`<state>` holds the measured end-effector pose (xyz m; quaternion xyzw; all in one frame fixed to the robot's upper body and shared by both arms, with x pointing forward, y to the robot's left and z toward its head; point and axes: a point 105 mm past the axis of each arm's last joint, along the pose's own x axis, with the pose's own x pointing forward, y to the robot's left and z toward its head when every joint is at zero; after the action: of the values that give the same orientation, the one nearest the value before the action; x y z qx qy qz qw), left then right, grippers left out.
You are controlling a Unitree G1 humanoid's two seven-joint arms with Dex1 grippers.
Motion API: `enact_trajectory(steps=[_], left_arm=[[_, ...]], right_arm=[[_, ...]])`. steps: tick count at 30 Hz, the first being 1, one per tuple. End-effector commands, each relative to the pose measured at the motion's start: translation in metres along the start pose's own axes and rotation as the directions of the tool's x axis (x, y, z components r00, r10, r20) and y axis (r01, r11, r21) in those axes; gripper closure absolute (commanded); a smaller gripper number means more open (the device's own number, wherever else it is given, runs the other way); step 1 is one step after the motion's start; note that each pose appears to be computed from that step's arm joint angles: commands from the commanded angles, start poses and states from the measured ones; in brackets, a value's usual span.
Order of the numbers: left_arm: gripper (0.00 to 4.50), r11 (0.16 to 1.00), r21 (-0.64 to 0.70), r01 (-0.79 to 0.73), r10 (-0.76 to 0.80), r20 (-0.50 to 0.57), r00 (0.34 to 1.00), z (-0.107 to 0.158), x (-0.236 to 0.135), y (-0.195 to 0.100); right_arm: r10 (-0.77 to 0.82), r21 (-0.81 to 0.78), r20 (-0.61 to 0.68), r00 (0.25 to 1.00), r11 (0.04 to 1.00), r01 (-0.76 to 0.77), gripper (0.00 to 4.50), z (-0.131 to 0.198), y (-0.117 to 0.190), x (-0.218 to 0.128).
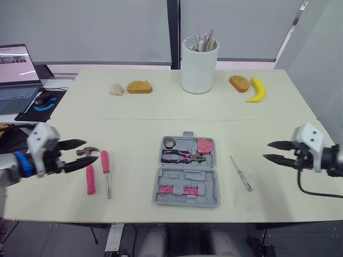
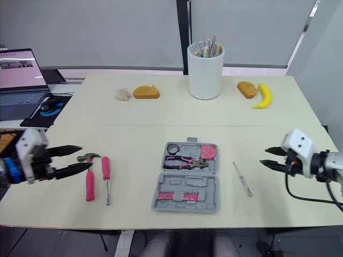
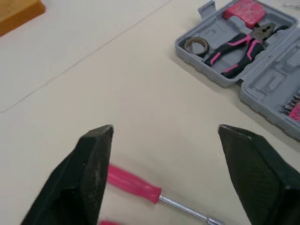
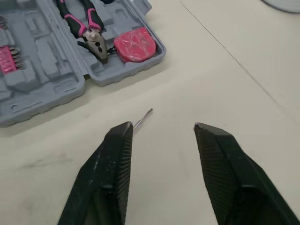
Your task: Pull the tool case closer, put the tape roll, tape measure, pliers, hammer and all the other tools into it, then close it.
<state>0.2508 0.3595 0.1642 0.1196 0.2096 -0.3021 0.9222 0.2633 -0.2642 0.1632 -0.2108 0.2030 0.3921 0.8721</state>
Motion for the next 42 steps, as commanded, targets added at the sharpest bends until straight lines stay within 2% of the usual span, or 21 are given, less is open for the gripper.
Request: enact_trajectory(steps=[1,4,5,8,14,29,33,37,42], left_arm=[[0.00,0.990,-0.068,-0.124,0.124,0.007,0.992,0.001,-0.047,0.026],[0.00,0.975,-0.130,-0.183,0.183,-0.012,0.983,-0.012,-0.063,0.036],[0.00,0.968,-0.152,-0.201,0.200,-0.028,0.979,-0.020,-0.068,0.038],[0.00,0.958,-0.182,-0.223,0.216,-0.057,0.975,-0.037,-0.072,0.037],[0.00,0.964,-0.168,-0.208,0.207,-0.024,0.978,-0.033,-0.062,0.032],[0.00,0.961,-0.122,-0.248,0.249,-0.008,0.968,-0.028,-0.064,0.035],[0.00,0.980,-0.079,-0.181,0.185,0.039,0.982,-0.009,-0.048,0.026],[0.00,0.999,0.000,-0.045,0.044,0.092,0.995,0.019,-0.012,0.001],[0.00,0.974,0.122,0.192,-0.213,0.190,0.959,0.065,0.048,-0.057]], right_arm=[[-0.046,0.018,0.017,0.999,0.999,0.046,1.09,0.009,-0.009,-0.026],[-0.071,0.023,-0.004,0.997,0.997,0.071,0.18,0.003,-0.015,-0.031],[-0.072,0.030,-0.007,0.997,0.997,0.073,0.03,0.000,-0.016,-0.031],[-0.074,0.034,-0.026,0.997,0.997,0.075,0.03,-0.008,-0.016,-0.028],[-0.071,0.032,-0.027,0.997,0.997,0.072,0.03,-0.010,-0.015,-0.023],[-0.102,-0.022,-0.061,0.993,0.995,0.101,0.03,-0.013,-0.018,-0.015],[-0.091,-0.081,-0.069,0.993,0.993,0.085,0.03,-0.008,-0.018,-0.014],[-0.024,-0.235,-0.083,0.996,0.972,0.003,0.03,0.002,-0.013,-0.006],[0.070,-0.406,-0.164,0.984,0.904,-0.132,0.03,0.010,-0.008,0.006]])
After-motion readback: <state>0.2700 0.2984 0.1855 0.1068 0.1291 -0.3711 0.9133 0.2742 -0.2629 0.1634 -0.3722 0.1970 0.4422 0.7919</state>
